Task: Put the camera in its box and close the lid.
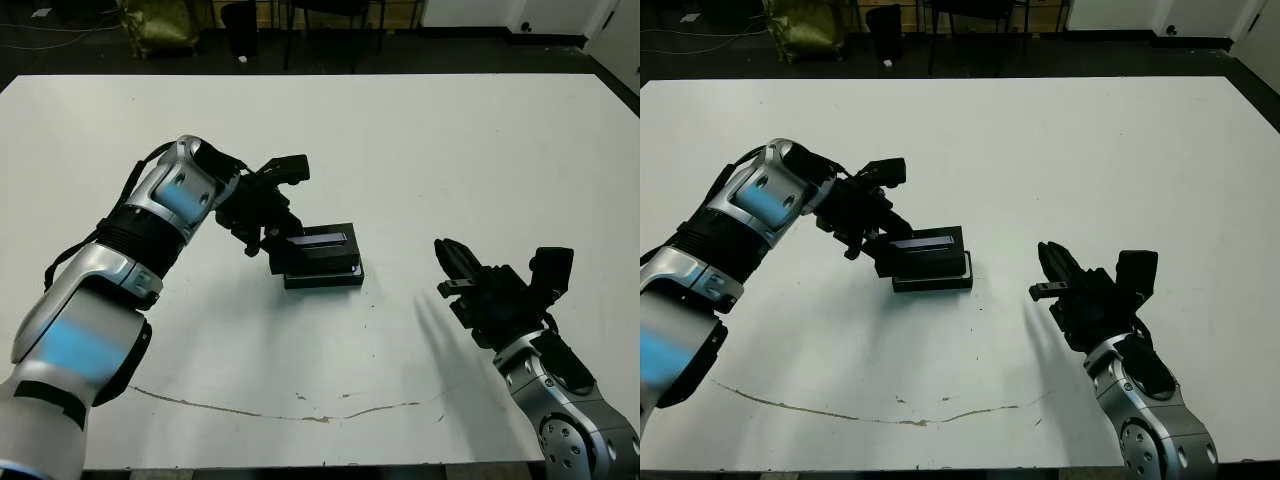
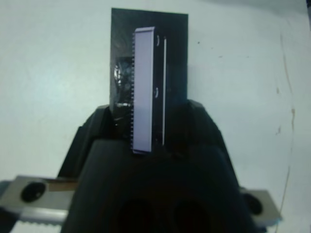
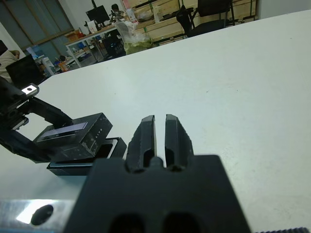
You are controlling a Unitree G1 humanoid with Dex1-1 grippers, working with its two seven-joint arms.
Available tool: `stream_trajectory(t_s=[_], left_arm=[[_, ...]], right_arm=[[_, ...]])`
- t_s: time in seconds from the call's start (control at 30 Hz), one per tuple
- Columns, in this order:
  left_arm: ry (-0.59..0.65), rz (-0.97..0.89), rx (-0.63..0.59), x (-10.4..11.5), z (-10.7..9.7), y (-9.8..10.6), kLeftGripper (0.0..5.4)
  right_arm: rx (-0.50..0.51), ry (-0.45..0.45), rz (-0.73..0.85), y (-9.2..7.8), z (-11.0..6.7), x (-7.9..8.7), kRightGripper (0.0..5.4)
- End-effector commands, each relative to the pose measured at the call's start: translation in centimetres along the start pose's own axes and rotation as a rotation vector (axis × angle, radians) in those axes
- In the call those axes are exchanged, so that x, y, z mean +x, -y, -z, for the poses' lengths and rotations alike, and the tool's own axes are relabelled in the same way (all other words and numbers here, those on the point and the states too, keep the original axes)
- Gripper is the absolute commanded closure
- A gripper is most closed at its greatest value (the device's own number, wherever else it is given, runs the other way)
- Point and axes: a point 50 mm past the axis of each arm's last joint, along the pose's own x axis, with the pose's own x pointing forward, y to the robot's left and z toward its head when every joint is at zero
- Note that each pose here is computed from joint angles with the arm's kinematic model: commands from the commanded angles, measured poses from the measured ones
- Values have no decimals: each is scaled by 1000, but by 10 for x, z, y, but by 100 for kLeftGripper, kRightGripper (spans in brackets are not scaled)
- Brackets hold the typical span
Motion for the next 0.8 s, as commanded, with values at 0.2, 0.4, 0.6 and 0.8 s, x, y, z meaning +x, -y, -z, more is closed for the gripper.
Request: stream_trajectory(t_s=[0.2,0.4,0.6,0.8], left_arm=[[-12,11,-45,5,10,2,319],[-8,1,-44,7,12,3,319],[2,1,-47,10,15,3,319],[8,-20,-31,12,16,3,319]], right_arm=[[-10,-28,20,2,3,-2,540],[-10,-25,9,3,4,-1,540],[-9,-28,18,4,4,-2,540],[-5,-29,25,4,5,-3,540]])
